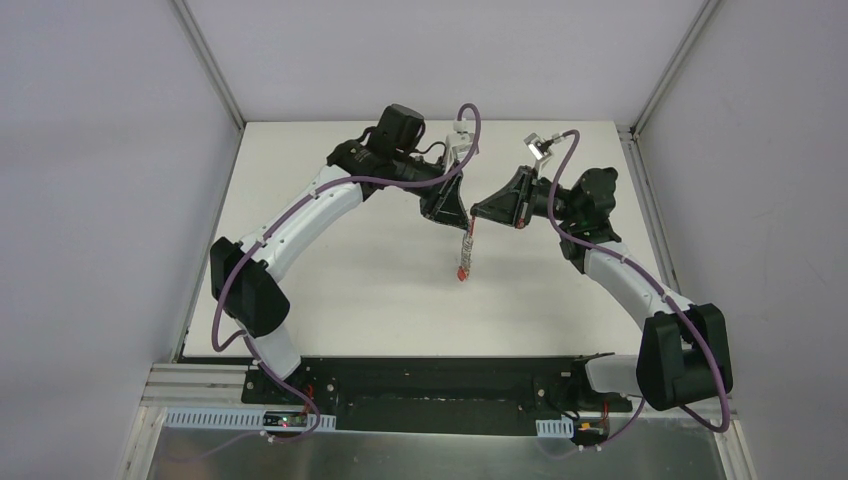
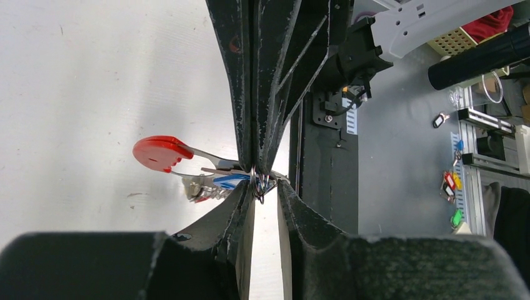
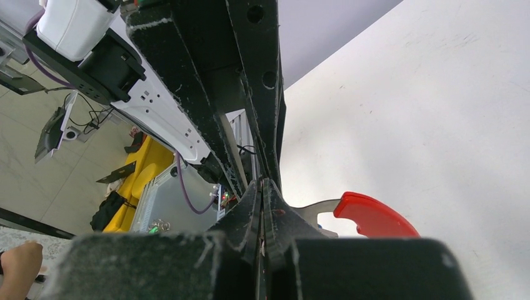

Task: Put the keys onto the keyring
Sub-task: Adjust the key on the keyring.

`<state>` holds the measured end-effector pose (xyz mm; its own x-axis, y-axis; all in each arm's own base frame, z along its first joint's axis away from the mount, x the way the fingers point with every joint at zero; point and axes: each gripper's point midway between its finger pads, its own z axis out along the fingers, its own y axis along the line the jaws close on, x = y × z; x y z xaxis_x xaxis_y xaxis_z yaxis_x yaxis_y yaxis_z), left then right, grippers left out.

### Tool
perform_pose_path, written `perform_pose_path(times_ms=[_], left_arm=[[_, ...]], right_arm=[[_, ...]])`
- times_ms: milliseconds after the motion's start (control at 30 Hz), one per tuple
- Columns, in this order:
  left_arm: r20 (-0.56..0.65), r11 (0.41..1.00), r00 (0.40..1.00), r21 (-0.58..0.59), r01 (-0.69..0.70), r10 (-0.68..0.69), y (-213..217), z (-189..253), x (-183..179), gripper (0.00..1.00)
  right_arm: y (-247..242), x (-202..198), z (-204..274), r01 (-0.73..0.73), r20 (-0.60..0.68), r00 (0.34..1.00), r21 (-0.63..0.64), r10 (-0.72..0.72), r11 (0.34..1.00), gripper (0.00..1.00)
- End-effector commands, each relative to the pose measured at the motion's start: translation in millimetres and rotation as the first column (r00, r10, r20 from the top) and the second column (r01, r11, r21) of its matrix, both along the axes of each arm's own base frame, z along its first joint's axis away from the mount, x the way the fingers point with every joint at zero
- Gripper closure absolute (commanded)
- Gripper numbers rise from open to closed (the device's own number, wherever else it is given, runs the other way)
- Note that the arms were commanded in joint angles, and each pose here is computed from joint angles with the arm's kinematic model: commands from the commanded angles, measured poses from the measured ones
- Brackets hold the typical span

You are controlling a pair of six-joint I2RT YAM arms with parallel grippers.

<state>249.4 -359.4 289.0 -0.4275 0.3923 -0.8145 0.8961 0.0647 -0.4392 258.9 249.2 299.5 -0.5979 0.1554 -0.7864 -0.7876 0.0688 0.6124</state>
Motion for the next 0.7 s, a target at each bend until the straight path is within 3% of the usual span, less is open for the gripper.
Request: perform_pose_path(times_ms=[0,300,667], left_arm=[[0.036,0.998,0.999,-0.051,0.036,-0.035,-0.8,20.8,-13.2,0.79],[0.067,0.998,0.997,-0.052,-0.031,0.034,6.2,30.9,2.1,0.73],[-0.011,0.996,1.000,-0.089,-0.021,0.020,-6.9,31.0,7.0,0.85]], right_arm=[[-2.7,6.3,9.2,0.032,0.061,0.998,0.018,-0.033,0.999,1.00],[-4.0,3.4,5.6,0.017,0.076,0.997,0.007,-0.017,1.000,1.00],[-4.1,2.9,4.4,0.015,0.075,0.997,0.005,-0.015,1.000,1.00]])
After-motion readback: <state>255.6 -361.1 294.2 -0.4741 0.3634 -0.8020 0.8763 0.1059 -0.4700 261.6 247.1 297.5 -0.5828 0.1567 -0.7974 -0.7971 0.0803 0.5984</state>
